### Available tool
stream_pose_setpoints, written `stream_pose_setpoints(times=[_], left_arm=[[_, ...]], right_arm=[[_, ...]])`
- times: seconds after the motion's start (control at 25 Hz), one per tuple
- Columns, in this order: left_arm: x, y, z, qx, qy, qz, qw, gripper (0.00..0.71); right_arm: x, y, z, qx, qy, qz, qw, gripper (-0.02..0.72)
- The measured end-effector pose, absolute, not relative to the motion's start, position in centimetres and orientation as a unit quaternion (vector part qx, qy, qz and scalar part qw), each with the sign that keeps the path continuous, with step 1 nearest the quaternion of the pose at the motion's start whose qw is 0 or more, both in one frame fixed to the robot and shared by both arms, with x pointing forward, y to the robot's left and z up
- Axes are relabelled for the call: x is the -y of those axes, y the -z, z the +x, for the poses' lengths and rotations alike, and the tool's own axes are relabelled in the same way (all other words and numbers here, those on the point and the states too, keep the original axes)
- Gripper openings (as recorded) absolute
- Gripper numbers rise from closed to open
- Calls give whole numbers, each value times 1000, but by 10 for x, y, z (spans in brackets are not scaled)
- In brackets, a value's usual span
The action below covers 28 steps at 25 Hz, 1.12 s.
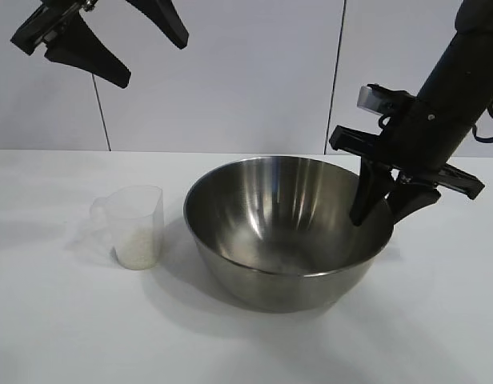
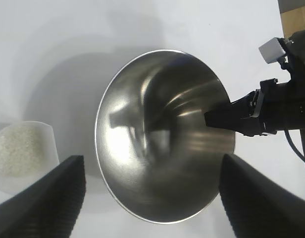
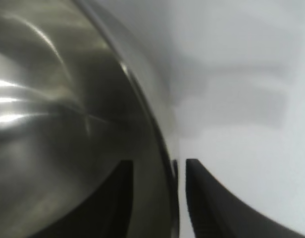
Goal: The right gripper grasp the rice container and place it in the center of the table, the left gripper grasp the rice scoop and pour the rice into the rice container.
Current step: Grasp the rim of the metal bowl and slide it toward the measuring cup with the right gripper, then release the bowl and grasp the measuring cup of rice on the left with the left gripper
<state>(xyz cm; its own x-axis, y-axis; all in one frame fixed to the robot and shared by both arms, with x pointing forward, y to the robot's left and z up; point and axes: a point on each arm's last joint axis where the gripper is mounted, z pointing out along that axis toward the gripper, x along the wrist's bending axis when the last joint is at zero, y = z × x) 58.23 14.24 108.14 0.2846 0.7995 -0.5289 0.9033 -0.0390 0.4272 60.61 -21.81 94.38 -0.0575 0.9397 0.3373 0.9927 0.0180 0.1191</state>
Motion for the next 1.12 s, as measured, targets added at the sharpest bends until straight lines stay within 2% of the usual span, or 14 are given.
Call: stream_pose_setpoints(times=[0.08,0.16,0.48,0.72,0.92,1.12], left_arm=[[-142,-1081,582,-594,73,717,358,543],[-142,-1081,582,-594,72,717,358,543],[-142,-1081,582,-594,72,717,358,543],[-142,-1081,582,-594,72,717,358,543],[-142,-1081,583,-594,72,717,359,543],[-142,-1082,583,-594,70,716,360,543]], right_arm=[[218,-944,606,709,162,-682,83,396],[218,-944,605,709,160,-681,85,415],[221,-951,603,728,134,-666,87,426],[234,-1014,616,742,114,-660,11,430],[237,-1070,626,738,151,-657,-28,430],[230,-1096,624,728,205,-654,-17,411]])
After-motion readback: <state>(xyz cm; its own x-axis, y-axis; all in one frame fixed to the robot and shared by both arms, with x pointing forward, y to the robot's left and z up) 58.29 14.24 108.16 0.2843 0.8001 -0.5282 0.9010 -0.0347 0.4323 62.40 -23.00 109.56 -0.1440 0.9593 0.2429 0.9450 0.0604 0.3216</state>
